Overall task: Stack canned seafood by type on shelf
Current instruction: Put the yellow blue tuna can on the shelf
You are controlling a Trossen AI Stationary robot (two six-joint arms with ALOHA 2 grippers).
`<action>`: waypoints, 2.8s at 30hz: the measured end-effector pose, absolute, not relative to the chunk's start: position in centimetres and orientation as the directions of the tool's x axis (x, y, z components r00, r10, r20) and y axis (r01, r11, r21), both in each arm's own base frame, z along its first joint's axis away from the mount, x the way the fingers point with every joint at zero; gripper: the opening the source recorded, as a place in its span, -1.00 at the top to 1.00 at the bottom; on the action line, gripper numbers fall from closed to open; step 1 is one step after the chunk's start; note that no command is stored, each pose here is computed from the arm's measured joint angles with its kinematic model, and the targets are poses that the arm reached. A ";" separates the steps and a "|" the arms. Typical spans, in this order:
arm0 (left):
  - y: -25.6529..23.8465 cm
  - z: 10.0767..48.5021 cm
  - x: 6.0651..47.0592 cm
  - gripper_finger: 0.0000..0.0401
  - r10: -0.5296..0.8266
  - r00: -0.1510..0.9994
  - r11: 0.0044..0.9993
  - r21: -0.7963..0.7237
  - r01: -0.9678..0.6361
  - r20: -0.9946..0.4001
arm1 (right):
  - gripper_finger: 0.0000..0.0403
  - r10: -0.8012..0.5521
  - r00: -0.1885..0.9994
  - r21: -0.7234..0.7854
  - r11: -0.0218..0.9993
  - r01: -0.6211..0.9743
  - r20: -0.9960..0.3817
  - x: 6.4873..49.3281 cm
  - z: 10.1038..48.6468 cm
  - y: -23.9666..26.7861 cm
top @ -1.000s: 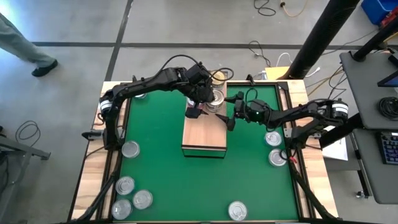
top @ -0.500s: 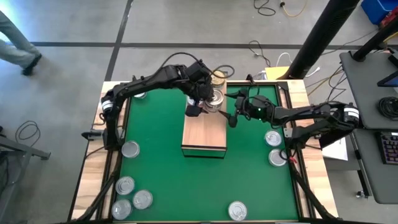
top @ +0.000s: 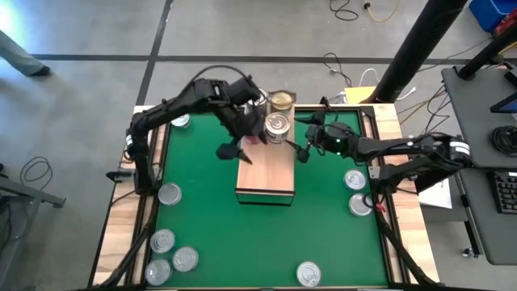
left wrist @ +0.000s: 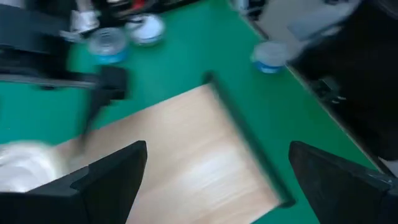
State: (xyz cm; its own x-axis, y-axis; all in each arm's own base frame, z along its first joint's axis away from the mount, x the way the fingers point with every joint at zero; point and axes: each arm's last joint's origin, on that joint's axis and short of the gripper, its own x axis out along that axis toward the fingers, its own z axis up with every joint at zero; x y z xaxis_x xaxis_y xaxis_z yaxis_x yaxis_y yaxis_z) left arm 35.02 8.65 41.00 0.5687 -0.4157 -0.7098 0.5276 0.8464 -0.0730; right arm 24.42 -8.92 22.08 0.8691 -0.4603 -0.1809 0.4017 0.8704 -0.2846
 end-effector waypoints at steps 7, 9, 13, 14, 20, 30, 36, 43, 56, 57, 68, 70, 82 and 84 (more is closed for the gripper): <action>5.1 39.1 35.9 -0.88 -0.433 0.484 0.802 -0.080 0.592 -0.760 | -0.99 -0.462 0.851 -0.256 0.879 0.402 -0.251 20.0 25.1 -7.4; 4.4 38.2 36.2 -0.88 -0.442 0.462 0.789 -0.088 0.608 -0.768 | -0.99 -0.486 0.828 -0.213 0.873 0.440 -0.279 18.6 25.5 -7.0; 3.5 35.9 37.2 -0.88 -0.452 0.449 0.771 -0.084 0.631 -0.771 | -0.99 -0.566 0.745 -0.166 0.821 0.546 -0.353 16.5 25.4 -6.6; 3.4 35.5 37.4 -0.88 -0.453 0.454 0.769 -0.079 0.634 -0.768 | -0.99 -0.569 0.724 -0.152 0.815 0.559 -0.389 16.2 25.1 -6.5; 2.8 34.0 38.2 -0.88 -0.432 0.475 0.800 -0.082 0.595 -0.766 | -0.91 -0.486 0.578 -0.137 0.829 0.542 -0.655 16.3 21.9 -5.6; 0.2 35.2 37.7 -0.88 -0.398 0.453 0.832 -0.106 0.545 -0.798 | -0.27 -0.316 0.117 -0.187 0.781 0.596 -0.942 18.0 22.2 -4.3; -1.2 32.8 36.9 -0.88 -0.303 0.333 0.887 -0.136 0.442 -0.893 | 0.16 -0.159 -0.294 -0.324 0.657 0.681 -0.942 16.4 19.8 -2.8; -4.4 32.8 35.3 -0.88 -0.300 0.304 0.872 -0.131 0.471 -0.904 | 0.57 -0.093 -0.389 -0.368 0.581 0.726 -0.916 17.0 17.9 -1.8; -10.7 33.1 29.5 -0.88 -0.227 0.453 0.906 -0.016 0.423 -0.862 | 0.95 -0.136 -0.392 -0.382 0.644 0.663 -0.910 19.4 14.6 1.0; -11.0 33.1 29.1 -0.88 -0.235 0.463 0.910 -0.025 0.414 -0.855 | 0.95 -0.142 -0.387 -0.383 0.639 0.667 -0.911 19.5 14.5 1.6; -13.8 31.8 27.5 -0.88 -0.314 0.556 0.882 -0.020 0.471 -0.769 | 0.95 -0.184 -0.187 -0.260 0.571 0.779 -0.965 19.7 15.2 10.4; -14.1 31.2 27.6 -0.88 -0.325 0.566 0.870 -0.006 0.492 -0.757 | 0.95 -0.151 -0.095 -0.166 0.584 0.795 -0.984 20.2 15.5 12.7; -16.0 25.3 28.0 -0.88 -0.416 0.680 0.849 0.011 0.529 -0.604 | 0.95 -0.199 0.420 0.136 0.754 0.643 -0.885 27.7 14.0 23.6; -16.6 24.1 27.5 -0.88 -0.401 0.722 0.867 0.022 0.498 -0.565 | 0.95 -0.250 0.510 0.109 0.812 0.574 -0.823 29.5 13.7 24.9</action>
